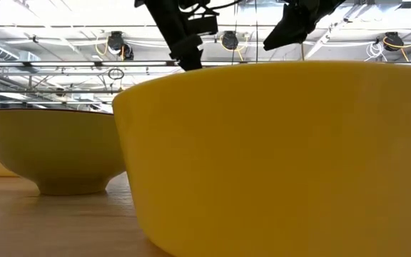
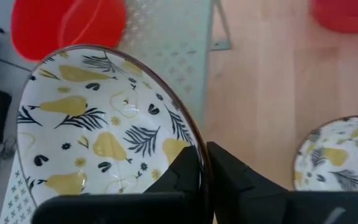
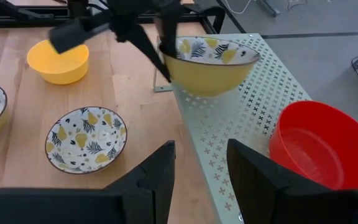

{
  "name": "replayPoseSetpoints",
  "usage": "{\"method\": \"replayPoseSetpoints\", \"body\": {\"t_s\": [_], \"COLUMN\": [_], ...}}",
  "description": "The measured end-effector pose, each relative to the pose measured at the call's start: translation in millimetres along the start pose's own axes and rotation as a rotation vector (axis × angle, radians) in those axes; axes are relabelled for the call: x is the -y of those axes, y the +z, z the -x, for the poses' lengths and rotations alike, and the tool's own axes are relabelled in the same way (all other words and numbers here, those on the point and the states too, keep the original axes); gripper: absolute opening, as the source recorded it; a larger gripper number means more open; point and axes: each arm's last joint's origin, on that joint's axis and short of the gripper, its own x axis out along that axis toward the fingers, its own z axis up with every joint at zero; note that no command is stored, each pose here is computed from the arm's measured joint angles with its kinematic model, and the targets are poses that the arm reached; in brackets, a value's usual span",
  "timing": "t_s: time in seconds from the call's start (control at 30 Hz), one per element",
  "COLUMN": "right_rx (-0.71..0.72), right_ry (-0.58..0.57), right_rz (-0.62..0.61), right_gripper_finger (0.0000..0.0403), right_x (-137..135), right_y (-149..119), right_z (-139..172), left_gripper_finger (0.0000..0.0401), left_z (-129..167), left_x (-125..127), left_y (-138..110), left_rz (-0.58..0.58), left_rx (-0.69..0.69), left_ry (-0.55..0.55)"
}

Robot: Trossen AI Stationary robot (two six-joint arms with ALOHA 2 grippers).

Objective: Pick & Place Mini bowls
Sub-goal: Put the white bowl on the shelf, then put the yellow bowl on the shelf

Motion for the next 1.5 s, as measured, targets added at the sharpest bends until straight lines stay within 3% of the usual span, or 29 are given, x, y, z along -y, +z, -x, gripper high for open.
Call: {"method": "replayPoseSetpoints", "body": {"t_s": [0.13, 0.43, 0.87, 1.03, 1.2, 1.37, 1.5], "right_rx": [0.0, 0.001, 0.0, 0.0, 0.0, -0.036, -0.179], "right_ry": [0.0, 0.0, 0.0, 0.0, 0.0, 0.001, -0.001], "right_rz": [0.0, 0.0, 0.0, 0.0, 0.0, -0.037, -0.143], "right_gripper_finger": [0.0132, 0.0132, 0.0132, 0.0132, 0.0132, 0.0132, 0.0132], "right_x": [0, 0, 0, 0, 0, 0, -2], "right_y": [0, 0, 0, 0, 0, -3, -17], "right_z": [0, 0, 0, 0, 0, 0, 2], "left_gripper_finger": [0.0039, 0.0021, 0.0074, 0.011, 0.0166, 0.0212, 0.0228], "left_z": [-5, -14, -22, -19, -12, 9, 43], "left_x": [-5, -14, -14, -15, -8, 1, 11], "left_y": [-2, -6, -3, -3, 2, 10, 15], "left_rz": [0.011, -0.001, -0.004, 0.017, 0.04, 0.066, 0.1], "left_rx": [-0.012, -0.033, -0.015, -0.027, 0.002, 0.033, 0.065], "left_ry": [0.01, 0.018, 0.044, 0.111, 0.108, 0.088, 0.055]}}
